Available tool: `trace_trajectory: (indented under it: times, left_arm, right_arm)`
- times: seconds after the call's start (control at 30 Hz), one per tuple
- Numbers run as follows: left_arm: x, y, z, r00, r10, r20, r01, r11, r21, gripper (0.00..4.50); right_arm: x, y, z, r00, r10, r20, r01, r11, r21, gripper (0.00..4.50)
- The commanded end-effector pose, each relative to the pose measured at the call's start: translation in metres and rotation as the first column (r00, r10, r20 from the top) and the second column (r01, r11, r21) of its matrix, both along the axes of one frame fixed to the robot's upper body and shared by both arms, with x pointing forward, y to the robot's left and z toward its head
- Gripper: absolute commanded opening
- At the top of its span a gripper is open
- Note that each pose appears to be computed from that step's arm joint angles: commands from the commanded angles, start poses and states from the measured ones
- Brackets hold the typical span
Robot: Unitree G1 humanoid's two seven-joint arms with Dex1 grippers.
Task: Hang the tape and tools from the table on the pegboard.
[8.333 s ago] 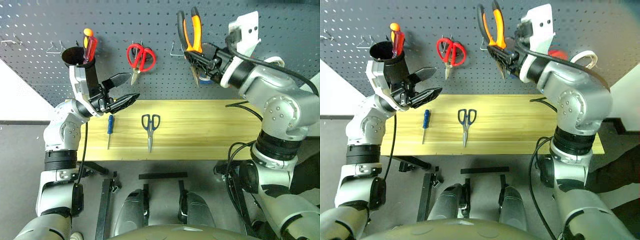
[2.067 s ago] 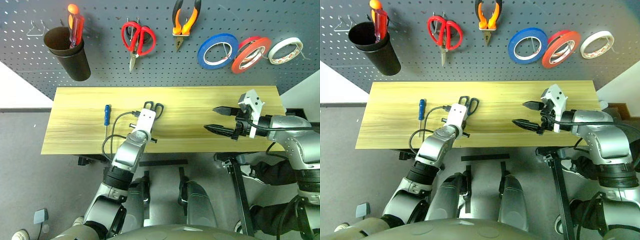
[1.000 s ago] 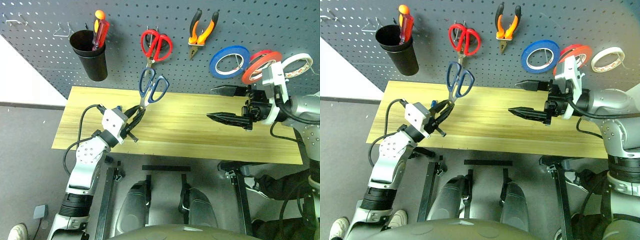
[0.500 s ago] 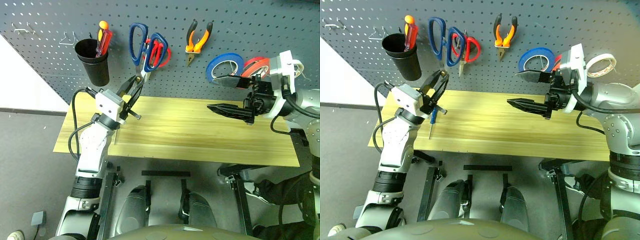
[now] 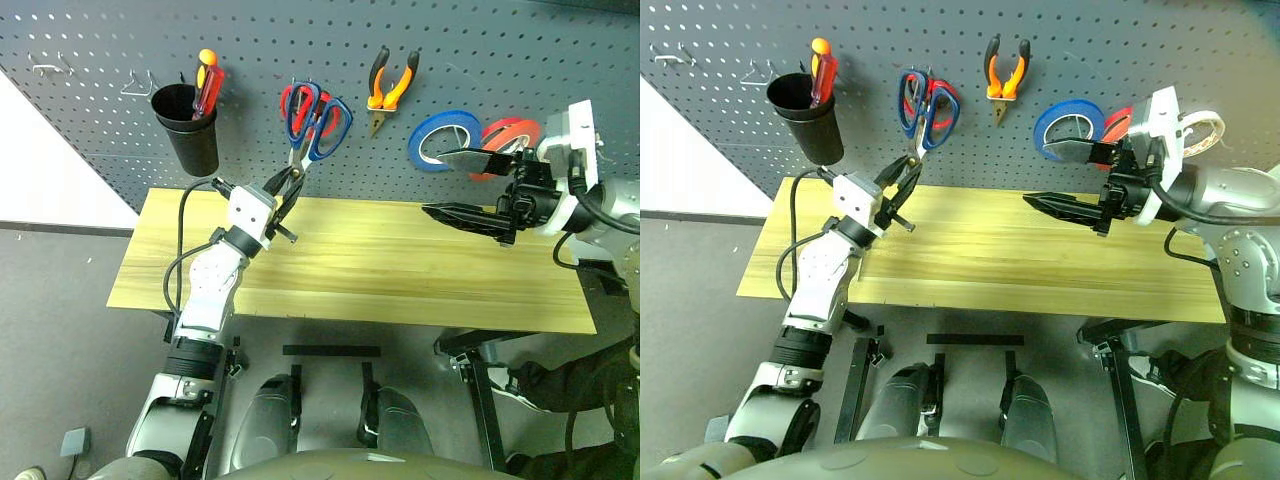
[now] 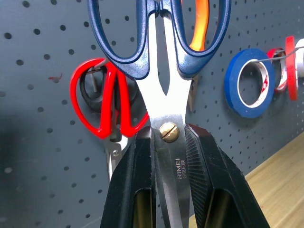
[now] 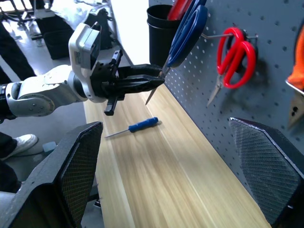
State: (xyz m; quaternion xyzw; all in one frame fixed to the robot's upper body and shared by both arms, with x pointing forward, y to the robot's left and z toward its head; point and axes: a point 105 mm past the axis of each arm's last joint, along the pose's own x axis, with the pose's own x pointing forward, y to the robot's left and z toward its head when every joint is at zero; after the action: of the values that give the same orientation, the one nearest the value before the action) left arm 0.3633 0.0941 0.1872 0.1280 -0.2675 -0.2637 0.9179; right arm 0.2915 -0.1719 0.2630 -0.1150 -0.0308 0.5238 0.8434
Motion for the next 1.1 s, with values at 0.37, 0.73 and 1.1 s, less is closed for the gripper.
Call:
trace_trajectory:
  times: [0.37,0.73,1.1]
  left_arm:
    - [0.005,0.005,0.004,0.998,0.046,0.048,-0.047,0.999,0.003,0.53]
    - [0.041,-0.003,0.004,0.996,0.086,-0.008,-0.085,0.992,0.088,0.53]
    - [0.062,0.004,0.000,0.987,0.133,-0.091,-0.125,0.988,0.088,1.89]
  right_arm:
    - [-0.005,-0.004,0.009,0.998,-0.024,0.051,0.025,1.000,-0.018,4.50]
    - [-0.001,-0.005,0.007,0.998,-0.037,0.048,0.039,0.999,-0.026,4.50]
    - [-0.003,-0.009,0.005,0.996,-0.066,0.053,0.068,0.997,-0.033,4.50]
